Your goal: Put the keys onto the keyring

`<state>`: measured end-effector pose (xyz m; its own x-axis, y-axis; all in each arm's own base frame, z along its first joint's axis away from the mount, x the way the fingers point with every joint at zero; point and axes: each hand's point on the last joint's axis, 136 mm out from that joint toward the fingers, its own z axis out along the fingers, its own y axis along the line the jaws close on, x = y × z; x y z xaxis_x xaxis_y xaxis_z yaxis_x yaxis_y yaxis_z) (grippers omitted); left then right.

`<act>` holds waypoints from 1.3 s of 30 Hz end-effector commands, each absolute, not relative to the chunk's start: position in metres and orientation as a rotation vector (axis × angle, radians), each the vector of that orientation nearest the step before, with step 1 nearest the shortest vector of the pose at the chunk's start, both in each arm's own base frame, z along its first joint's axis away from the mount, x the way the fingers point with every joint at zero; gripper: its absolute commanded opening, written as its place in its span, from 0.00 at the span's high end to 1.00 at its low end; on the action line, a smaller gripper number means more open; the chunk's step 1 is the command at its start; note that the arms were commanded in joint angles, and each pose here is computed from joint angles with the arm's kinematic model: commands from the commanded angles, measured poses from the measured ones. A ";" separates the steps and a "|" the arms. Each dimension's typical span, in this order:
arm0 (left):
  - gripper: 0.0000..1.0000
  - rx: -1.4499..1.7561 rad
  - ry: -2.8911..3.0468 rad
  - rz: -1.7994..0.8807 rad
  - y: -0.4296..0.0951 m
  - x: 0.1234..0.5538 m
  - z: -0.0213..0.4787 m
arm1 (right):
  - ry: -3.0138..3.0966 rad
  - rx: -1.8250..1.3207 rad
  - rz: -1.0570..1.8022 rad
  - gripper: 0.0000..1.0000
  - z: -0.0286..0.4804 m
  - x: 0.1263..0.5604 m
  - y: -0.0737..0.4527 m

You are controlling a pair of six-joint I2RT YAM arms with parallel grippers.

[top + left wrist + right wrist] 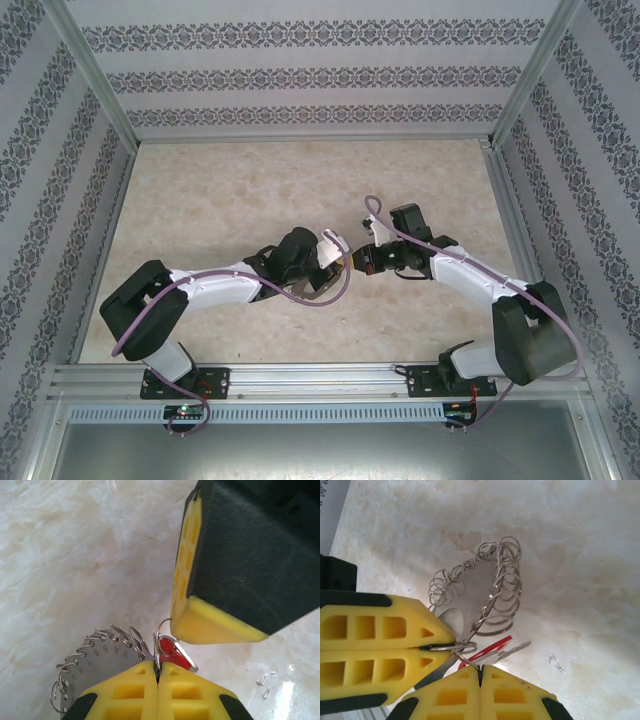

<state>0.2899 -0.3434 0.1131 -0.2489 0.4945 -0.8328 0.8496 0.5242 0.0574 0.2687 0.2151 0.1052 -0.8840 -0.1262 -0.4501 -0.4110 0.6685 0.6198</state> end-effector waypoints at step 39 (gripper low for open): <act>1.00 1.042 1.792 -0.524 -0.347 0.299 0.141 | 2.464 -0.321 1.224 0.81 0.108 0.259 0.213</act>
